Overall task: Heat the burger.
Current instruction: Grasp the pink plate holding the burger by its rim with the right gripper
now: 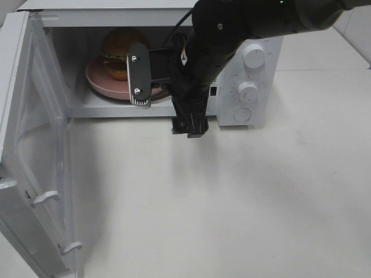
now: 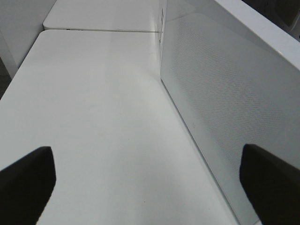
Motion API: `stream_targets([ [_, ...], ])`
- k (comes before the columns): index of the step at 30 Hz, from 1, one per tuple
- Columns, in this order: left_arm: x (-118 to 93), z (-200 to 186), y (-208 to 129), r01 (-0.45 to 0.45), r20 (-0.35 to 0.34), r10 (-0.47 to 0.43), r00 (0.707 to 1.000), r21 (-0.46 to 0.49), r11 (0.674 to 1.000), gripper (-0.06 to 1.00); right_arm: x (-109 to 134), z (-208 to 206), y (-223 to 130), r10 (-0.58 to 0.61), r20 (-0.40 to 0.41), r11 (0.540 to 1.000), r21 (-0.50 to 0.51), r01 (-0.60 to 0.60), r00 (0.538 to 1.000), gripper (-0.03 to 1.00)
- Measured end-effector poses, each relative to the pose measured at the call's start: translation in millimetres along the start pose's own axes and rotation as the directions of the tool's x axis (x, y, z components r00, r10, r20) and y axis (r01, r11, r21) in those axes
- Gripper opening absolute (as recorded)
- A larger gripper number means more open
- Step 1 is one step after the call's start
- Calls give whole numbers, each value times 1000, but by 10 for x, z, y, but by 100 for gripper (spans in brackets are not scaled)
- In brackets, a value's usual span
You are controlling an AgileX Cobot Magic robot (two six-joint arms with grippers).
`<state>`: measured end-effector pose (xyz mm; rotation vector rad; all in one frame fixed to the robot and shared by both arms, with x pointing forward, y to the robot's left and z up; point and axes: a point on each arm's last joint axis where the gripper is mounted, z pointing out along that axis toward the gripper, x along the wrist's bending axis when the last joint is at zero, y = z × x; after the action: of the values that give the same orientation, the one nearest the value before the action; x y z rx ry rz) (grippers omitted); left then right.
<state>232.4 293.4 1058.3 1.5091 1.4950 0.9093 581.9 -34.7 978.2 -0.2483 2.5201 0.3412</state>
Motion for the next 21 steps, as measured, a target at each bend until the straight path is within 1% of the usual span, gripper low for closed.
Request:
stream_targets([
  [3, 0, 0, 0, 0, 0, 0, 1000, 0, 1000, 99, -21, 33, 13, 0, 3, 1000, -1, 0, 1000, 96],
  [9, 0, 0, 0, 0, 0, 0, 1000, 0, 1000, 99, -145, 217, 94, 2, 28, 1000, -15, -2, 1000, 96],
  [21, 0, 0, 0, 0, 0, 0, 1000, 0, 1000, 99, -231, 609, 177, 3, 33, 1000, -18, -3, 999, 93],
])
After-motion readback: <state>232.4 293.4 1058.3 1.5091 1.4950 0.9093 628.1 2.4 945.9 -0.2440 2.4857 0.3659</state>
